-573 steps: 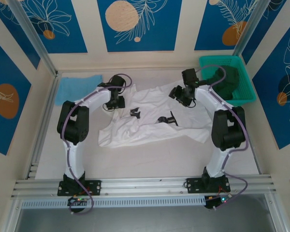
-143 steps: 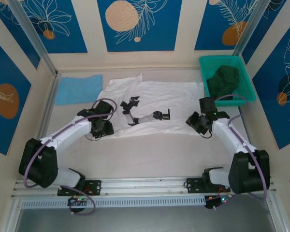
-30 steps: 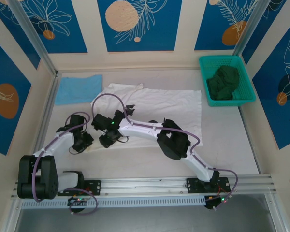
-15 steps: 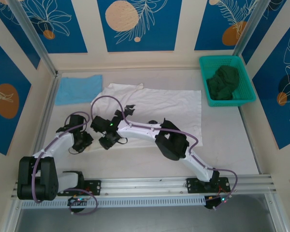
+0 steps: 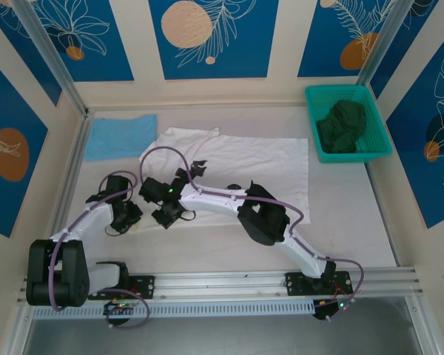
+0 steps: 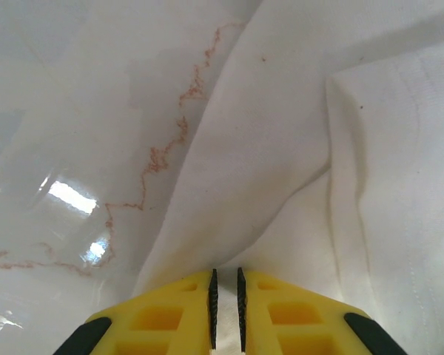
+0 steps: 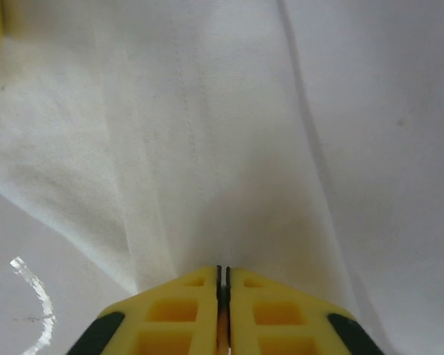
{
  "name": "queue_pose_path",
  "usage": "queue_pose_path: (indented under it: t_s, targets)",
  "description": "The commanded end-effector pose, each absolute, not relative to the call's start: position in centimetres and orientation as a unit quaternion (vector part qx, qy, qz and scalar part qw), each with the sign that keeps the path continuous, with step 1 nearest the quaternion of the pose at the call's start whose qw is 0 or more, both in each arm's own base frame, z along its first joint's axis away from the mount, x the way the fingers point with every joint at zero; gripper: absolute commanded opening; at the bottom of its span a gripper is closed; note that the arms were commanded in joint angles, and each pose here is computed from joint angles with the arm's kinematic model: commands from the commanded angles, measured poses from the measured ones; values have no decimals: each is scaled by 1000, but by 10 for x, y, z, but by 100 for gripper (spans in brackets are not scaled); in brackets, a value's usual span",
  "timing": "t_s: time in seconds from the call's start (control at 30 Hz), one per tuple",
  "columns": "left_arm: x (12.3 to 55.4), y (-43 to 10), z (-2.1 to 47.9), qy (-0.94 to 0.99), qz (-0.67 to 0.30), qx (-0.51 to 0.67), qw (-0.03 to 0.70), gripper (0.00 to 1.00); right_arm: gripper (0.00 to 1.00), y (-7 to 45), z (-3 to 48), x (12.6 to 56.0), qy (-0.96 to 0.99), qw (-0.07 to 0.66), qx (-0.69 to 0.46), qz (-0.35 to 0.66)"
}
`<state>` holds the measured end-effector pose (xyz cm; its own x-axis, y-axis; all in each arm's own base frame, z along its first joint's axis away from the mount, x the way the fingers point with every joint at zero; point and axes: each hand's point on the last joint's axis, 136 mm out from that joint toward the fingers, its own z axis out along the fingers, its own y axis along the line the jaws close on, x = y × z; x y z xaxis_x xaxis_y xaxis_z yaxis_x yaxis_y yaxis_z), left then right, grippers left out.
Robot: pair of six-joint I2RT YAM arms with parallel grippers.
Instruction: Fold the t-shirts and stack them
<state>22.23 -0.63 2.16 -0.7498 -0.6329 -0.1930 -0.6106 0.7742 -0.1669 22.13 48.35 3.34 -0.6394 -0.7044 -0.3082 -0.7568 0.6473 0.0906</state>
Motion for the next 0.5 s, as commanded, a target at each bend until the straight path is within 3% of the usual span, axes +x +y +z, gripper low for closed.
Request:
queue_pose_path:
  t_s: [0.0,0.47]
  targets:
    - [218,1,22,934,-31,-335,122,16,6,483,66,223,899,133,-393,141]
    - [221,9,25,935,-11,-330,131,14,2,447,82,286,942,125,-240,201]
